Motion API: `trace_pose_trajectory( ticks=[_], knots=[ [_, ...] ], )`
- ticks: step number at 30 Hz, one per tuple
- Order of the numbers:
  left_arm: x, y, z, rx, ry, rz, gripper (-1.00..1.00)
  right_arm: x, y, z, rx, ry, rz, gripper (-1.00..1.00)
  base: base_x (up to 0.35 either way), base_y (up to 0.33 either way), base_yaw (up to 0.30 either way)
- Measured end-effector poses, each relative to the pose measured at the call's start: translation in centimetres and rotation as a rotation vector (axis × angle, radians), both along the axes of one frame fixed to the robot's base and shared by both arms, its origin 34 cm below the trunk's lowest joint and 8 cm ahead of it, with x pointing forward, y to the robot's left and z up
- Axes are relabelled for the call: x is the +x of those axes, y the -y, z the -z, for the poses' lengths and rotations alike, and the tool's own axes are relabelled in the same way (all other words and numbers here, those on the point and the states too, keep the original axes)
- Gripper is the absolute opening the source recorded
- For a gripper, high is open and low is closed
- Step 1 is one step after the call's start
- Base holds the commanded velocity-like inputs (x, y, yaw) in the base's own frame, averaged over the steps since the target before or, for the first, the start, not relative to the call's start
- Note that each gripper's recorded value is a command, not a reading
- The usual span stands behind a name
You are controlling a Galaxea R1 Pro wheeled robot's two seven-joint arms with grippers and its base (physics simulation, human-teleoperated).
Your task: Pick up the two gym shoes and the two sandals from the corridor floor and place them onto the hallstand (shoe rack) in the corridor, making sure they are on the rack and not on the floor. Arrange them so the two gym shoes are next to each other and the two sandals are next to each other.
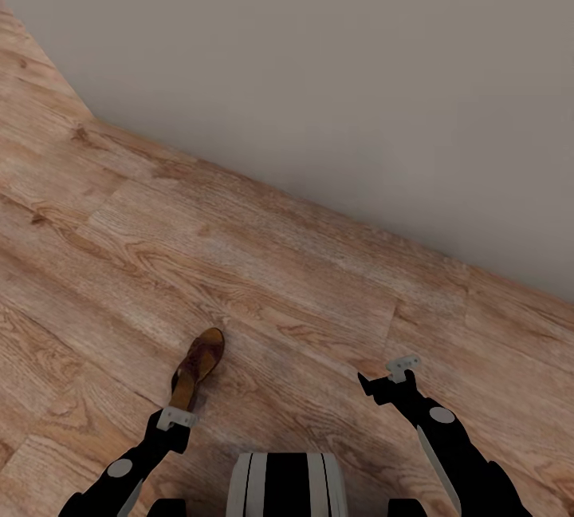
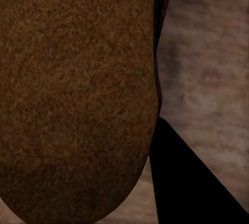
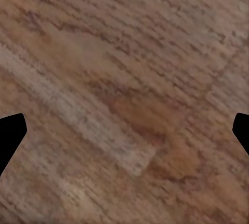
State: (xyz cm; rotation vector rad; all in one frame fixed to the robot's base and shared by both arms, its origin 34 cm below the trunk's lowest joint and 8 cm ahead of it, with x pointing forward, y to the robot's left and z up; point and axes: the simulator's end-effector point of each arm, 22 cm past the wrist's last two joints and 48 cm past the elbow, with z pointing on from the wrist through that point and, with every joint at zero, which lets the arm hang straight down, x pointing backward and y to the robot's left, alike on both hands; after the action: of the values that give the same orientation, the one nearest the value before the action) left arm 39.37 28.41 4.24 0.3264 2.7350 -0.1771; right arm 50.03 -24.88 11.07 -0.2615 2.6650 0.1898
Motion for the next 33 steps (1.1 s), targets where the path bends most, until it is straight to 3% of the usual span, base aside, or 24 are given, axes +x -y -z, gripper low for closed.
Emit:
trace_pose_trajectory(
  ticks=[13,22,29,30,33],
  knots=[
    [1.7,-0.3,-1.5,0.005,0.038,-0.002,-1.00,1.7,0.0,-2.0,0.000,0.046,0.000,1.00,0.000,0.000,0.000],
    [3.5,-1.0,-2.9,0.010,0.079,-0.034,-1.00,3.0,0.0,-3.7,-0.001,0.082,-0.001,1.00,0.000,0.000,0.000],
    [3.7,-3.7,-4.0,0.037,0.099,-0.073,-1.00,3.9,-0.2,-5.1,0.002,0.110,-0.002,1.00,0.000,0.000,0.000],
    [2.4,-5.5,-4.2,0.054,0.088,-0.110,-1.00,4.0,-0.2,-5.2,0.002,0.113,-0.002,1.00,0.000,0.000,0.000],
    [1.4,-6.2,-4.6,0.059,0.084,-0.125,-1.00,4.4,-0.1,-5.9,0.001,0.126,-0.002,1.00,0.000,0.000,0.000]
  ],
)
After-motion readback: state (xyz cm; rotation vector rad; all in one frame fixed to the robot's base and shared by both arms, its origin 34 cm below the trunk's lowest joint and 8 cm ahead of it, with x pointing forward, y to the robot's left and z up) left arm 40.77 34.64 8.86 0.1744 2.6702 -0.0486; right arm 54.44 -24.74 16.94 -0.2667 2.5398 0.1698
